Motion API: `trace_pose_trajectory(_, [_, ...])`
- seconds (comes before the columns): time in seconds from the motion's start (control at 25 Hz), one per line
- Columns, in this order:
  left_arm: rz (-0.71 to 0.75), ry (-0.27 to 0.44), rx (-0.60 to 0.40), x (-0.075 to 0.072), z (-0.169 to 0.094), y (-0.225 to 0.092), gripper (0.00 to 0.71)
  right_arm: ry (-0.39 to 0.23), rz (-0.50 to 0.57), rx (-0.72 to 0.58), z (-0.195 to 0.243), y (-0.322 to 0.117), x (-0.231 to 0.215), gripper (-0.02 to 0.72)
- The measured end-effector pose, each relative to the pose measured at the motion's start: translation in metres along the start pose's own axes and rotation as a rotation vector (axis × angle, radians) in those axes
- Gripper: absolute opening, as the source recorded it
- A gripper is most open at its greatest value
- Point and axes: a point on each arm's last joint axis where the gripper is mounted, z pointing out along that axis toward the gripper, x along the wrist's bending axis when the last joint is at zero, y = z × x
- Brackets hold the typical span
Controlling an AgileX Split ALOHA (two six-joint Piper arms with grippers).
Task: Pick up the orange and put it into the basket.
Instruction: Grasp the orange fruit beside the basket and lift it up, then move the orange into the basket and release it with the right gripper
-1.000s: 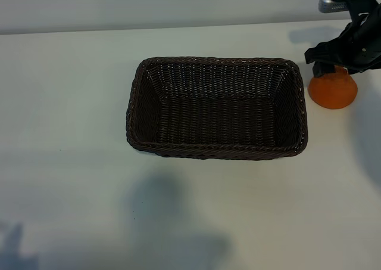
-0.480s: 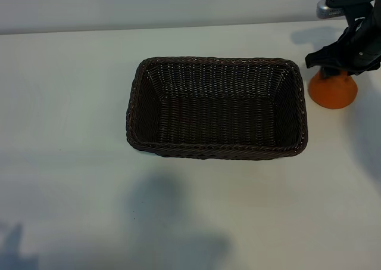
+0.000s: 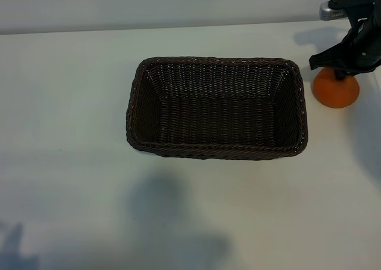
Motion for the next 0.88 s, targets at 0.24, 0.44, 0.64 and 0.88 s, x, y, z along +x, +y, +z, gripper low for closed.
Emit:
trace_pose_trajectory(0.24, [0.0,0.0,0.0,0.0,0.0,0.0,0.592,-0.012,-0.006,-0.008,-0.047,0.017,-0.002,0.097])
trace_pose_trajectory(0.44, [0.0,0.0,0.0,0.0,0.0,0.0,0.592,-0.024,-0.01,-0.037,-0.093,0.024,-0.004,0.097])
trace_pose_trajectory(0.64, [0.0,0.0,0.0,0.0,0.0,0.0,0.592,-0.032,-0.011,-0.03,-0.117,0.019,-0.005,0.096])
trace_pose_trajectory(0.88, [0.0,0.0,0.0,0.0,0.0,0.0,0.592,0.012,-0.024,-0.001,-0.121,0.015,0.006,0.097])
